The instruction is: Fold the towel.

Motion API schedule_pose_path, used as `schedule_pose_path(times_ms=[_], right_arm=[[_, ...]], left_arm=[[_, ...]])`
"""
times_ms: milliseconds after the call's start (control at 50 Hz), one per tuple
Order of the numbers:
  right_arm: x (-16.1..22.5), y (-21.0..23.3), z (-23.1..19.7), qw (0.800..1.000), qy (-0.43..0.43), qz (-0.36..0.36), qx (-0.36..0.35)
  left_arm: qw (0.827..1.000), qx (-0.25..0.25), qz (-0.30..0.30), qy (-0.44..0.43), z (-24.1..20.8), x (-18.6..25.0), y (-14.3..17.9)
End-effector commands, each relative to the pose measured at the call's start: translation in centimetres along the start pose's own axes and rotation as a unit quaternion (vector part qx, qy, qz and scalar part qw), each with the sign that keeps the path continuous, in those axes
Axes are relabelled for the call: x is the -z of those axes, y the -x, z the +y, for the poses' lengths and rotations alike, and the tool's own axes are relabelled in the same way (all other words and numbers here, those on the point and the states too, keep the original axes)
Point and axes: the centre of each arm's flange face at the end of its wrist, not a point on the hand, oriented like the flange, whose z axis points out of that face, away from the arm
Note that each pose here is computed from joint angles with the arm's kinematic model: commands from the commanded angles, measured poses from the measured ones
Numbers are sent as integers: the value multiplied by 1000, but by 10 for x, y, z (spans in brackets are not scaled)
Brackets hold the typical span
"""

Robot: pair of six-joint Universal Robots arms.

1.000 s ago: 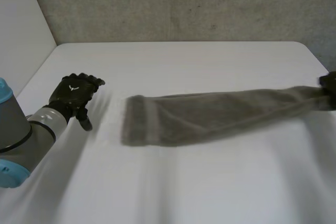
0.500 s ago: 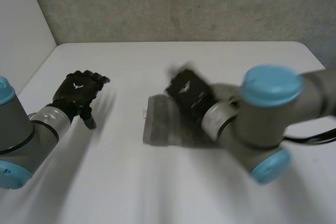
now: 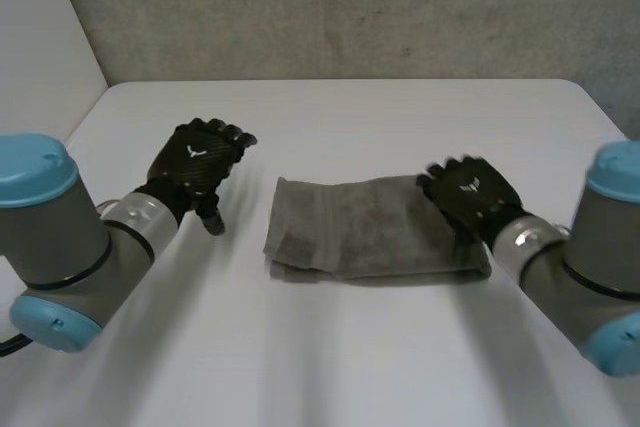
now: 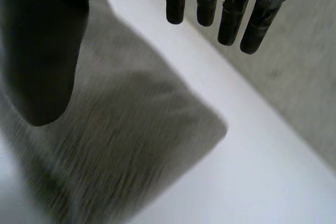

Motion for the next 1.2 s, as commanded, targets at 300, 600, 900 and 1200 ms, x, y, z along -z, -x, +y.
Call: schedule_pose_path(times_ms=[300, 600, 900, 1200], right_arm=[[1, -32, 14, 998, 18, 33, 47], [0, 124, -79, 939, -176, -138, 260], [-2, 124, -77, 970, -118, -113, 179], [12, 26, -86, 992, -85, -29, -88]], left_arm=[[1000, -3, 10, -4, -6, 2, -18], [997, 22, -38, -57, -45, -3, 5], [985, 141, -57, -77, -58, -4, 18], [987, 147, -3, -66, -58, -12, -24]])
